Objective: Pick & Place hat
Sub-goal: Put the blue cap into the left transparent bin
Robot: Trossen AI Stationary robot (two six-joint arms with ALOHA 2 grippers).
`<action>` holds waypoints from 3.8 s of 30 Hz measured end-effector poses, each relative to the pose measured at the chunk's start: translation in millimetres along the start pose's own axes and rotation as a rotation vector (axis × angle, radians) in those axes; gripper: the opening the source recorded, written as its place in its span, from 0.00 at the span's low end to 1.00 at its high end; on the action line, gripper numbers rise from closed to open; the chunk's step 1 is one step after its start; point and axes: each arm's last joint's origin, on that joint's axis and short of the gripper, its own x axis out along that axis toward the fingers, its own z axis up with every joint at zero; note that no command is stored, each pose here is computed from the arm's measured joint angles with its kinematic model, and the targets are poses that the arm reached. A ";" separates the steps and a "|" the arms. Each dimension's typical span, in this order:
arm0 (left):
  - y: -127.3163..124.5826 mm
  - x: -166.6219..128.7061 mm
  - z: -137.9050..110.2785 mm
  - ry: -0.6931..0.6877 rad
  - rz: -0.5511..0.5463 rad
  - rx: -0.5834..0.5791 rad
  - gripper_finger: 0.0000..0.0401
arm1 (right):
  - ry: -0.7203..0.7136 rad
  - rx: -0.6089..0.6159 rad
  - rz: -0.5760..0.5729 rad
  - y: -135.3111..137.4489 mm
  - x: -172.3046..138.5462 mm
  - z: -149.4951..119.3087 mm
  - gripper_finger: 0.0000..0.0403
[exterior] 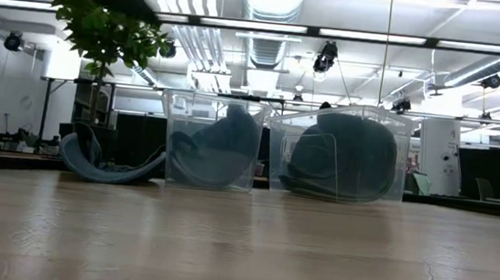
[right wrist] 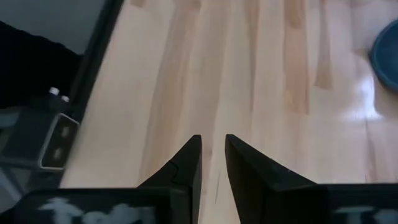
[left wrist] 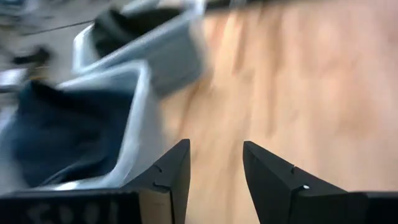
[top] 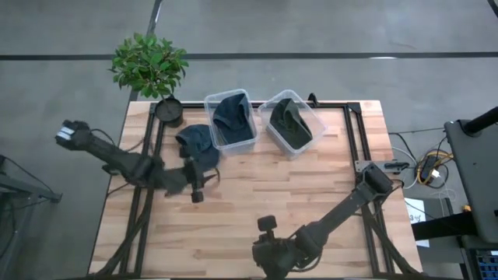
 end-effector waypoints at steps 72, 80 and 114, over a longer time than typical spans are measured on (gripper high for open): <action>-24.2 99.2 -131.1 0.916 0.397 0.650 0.03 | -0.030 0.061 -0.004 16.2 -1.3 -10.3 0.15; -36.8 98.8 -109.3 0.914 0.332 0.599 0.02 | -0.029 0.061 -0.004 16.2 -1.3 -10.3 0.14; -60.7 21.3 73.6 0.551 0.379 0.569 0.02 | -0.029 0.061 -0.005 16.1 -1.3 -10.3 0.15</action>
